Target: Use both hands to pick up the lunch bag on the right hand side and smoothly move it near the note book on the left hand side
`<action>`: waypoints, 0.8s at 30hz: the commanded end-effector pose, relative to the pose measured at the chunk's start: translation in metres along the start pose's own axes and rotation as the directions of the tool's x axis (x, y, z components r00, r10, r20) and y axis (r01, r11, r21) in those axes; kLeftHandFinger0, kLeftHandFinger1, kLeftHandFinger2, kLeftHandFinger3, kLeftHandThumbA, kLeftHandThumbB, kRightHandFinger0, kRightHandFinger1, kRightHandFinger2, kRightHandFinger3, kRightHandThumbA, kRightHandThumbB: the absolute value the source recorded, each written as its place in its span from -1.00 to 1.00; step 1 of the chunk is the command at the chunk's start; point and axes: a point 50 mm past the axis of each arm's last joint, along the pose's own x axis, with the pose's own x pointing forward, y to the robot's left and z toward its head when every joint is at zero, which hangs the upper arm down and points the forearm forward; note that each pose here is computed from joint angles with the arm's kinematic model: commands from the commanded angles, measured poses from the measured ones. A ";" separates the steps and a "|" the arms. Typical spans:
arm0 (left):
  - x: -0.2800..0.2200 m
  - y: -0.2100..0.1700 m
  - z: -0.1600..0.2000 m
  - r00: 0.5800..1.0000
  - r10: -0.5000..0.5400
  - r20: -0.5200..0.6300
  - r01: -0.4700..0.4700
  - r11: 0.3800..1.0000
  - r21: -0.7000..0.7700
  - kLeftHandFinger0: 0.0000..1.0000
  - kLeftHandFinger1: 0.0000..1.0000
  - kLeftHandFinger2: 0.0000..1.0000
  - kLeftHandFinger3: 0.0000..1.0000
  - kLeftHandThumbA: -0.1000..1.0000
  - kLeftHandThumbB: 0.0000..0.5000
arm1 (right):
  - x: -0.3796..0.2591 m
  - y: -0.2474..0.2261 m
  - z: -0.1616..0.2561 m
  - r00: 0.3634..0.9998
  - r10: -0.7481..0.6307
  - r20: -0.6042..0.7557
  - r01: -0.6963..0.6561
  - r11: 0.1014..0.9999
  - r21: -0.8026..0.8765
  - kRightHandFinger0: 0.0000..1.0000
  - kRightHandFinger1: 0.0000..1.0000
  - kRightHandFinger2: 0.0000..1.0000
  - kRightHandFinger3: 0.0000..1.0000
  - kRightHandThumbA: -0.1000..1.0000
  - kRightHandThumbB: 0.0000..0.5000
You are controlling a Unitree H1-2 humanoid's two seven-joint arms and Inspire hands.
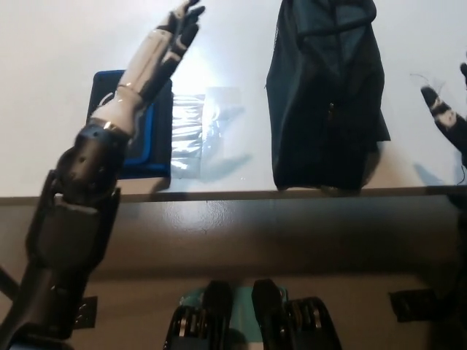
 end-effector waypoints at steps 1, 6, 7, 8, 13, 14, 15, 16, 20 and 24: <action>0.030 0.001 0.013 1.000 0.012 0.014 -0.012 1.000 -0.003 1.00 1.00 1.00 1.00 1.00 0.25 | 0.037 0.011 0.007 1.000 0.022 0.001 -0.022 0.988 0.150 1.00 1.00 1.00 1.00 0.80 -0.27; 0.039 -0.019 0.004 0.998 -0.014 -0.060 0.008 0.995 -0.098 1.00 1.00 1.00 1.00 1.00 0.20 | 0.056 0.028 -0.004 0.998 0.014 -0.055 -0.001 0.971 0.238 1.00 1.00 1.00 1.00 0.87 -0.36; 0.040 -0.022 0.002 0.997 -0.021 -0.068 0.013 0.993 -0.115 1.00 1.00 1.00 1.00 1.00 0.26 | 0.059 0.031 -0.006 0.998 0.014 -0.063 0.002 0.967 0.253 1.00 1.00 1.00 1.00 0.86 -0.38; 0.041 -0.024 0.001 0.997 -0.028 -0.074 0.018 0.991 -0.131 1.00 1.00 1.00 1.00 1.00 0.26 | 0.061 0.032 -0.008 0.997 0.013 -0.070 0.006 0.965 0.263 1.00 1.00 1.00 1.00 0.86 -0.38; 0.053 -0.044 -0.002 0.994 -0.044 -0.101 0.030 0.990 -0.138 1.00 1.00 1.00 1.00 1.00 0.38 | 0.065 0.051 -0.017 0.996 0.029 -0.087 -0.002 0.955 0.295 1.00 1.00 1.00 1.00 0.87 -0.40; 0.055 -0.044 -0.002 0.994 -0.048 -0.100 0.034 0.990 -0.136 1.00 1.00 1.00 1.00 1.00 0.38 | 0.065 0.053 -0.017 0.996 0.032 -0.087 -0.004 0.954 0.301 1.00 1.00 1.00 1.00 0.87 -0.40; 0.057 -0.046 -0.003 0.994 -0.055 -0.099 0.042 0.990 -0.132 1.00 1.00 1.00 1.00 1.00 0.35 | 0.065 0.056 -0.017 0.996 0.035 -0.086 -0.006 0.950 0.314 1.00 1.00 1.00 1.00 0.83 -0.41; 0.061 -0.051 -0.004 0.992 -0.067 -0.103 0.053 0.989 -0.135 1.00 1.00 1.00 1.00 1.00 0.36 | 0.066 0.061 -0.018 0.996 0.039 -0.085 -0.008 0.942 0.335 1.00 1.00 1.00 1.00 0.79 -0.33; 0.069 -0.069 -0.002 0.989 -0.105 -0.107 0.087 0.984 -0.157 1.00 1.00 1.00 1.00 1.00 0.48 | 0.065 0.072 -0.021 0.995 0.052 -0.086 -0.018 0.937 0.350 1.00 1.00 1.00 1.00 0.79 -0.28; 0.074 -0.089 -0.002 0.984 -0.137 -0.114 0.112 0.974 -0.198 1.00 1.00 1.00 1.00 1.00 0.76 | 0.061 0.083 -0.025 0.994 0.057 -0.096 -0.020 0.935 0.355 1.00 1.00 1.00 1.00 0.83 -0.28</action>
